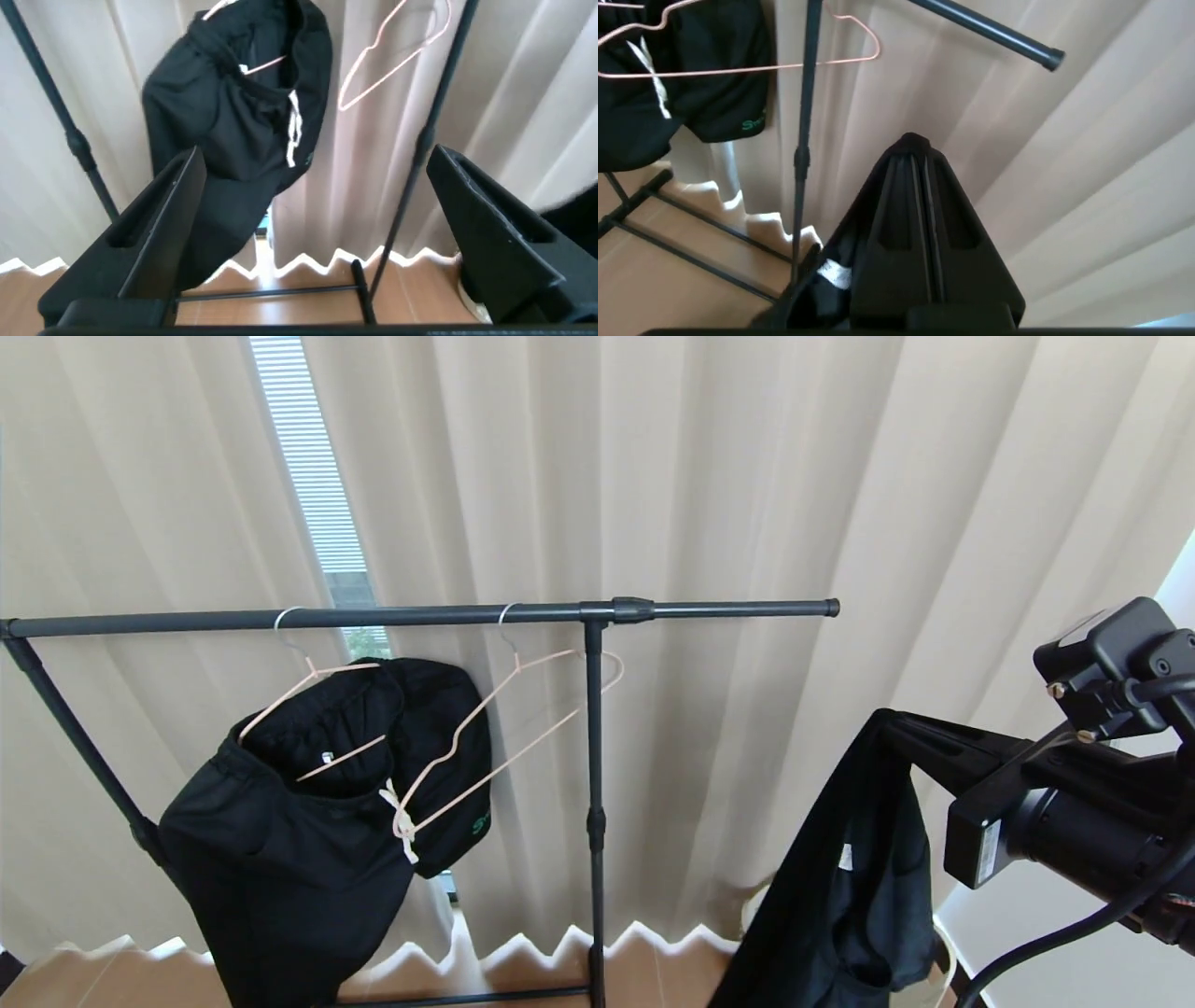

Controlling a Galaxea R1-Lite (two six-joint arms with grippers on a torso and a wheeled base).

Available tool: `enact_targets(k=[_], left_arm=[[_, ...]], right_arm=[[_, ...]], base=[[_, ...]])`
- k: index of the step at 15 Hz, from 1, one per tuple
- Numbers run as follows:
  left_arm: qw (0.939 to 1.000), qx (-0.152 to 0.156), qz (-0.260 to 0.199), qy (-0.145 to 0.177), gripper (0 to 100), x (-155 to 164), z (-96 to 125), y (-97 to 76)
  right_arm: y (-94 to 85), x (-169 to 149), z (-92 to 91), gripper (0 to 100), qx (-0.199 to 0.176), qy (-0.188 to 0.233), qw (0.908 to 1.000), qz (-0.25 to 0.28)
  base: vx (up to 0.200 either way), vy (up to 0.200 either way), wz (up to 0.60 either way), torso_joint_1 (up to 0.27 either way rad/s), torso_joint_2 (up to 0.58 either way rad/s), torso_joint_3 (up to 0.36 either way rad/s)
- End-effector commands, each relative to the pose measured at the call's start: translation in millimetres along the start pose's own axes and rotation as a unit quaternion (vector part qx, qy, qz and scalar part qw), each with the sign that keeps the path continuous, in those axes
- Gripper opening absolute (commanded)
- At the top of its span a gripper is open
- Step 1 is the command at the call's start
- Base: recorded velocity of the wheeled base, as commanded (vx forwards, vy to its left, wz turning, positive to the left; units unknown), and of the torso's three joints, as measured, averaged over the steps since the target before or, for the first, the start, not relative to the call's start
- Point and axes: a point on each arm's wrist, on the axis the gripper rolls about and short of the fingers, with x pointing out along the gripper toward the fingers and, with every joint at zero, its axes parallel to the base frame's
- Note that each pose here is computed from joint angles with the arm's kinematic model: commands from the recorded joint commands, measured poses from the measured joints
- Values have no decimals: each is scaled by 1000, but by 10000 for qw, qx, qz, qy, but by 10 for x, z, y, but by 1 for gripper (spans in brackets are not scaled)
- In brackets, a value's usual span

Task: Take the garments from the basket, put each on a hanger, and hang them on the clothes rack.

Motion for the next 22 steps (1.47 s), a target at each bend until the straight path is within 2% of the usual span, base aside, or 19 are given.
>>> enact_targets(k=[1, 13, 16, 22], left_arm=[[10000, 0, -1, 5, 100, 1, 1, 0], [10000, 0, -1, 5, 100, 1, 1, 0], [10000, 0, -1, 5, 100, 1, 1, 0], [10000, 0, 7, 5, 100, 1, 1, 0]], right_arm=[[3, 4, -4, 0, -7, 9, 10000, 4], [-2, -6, 0, 0, -9, -4, 10000, 2], [-4, -10, 4, 0, -3, -18, 10000, -1], [-1, -11, -18, 0, -18, 16, 10000, 5]], base=[[0, 200, 0, 7, 2, 2], [0, 200, 0, 2, 2, 4], [-200, 0, 0, 9, -1, 4], [0, 0, 0, 0, 0, 0]])
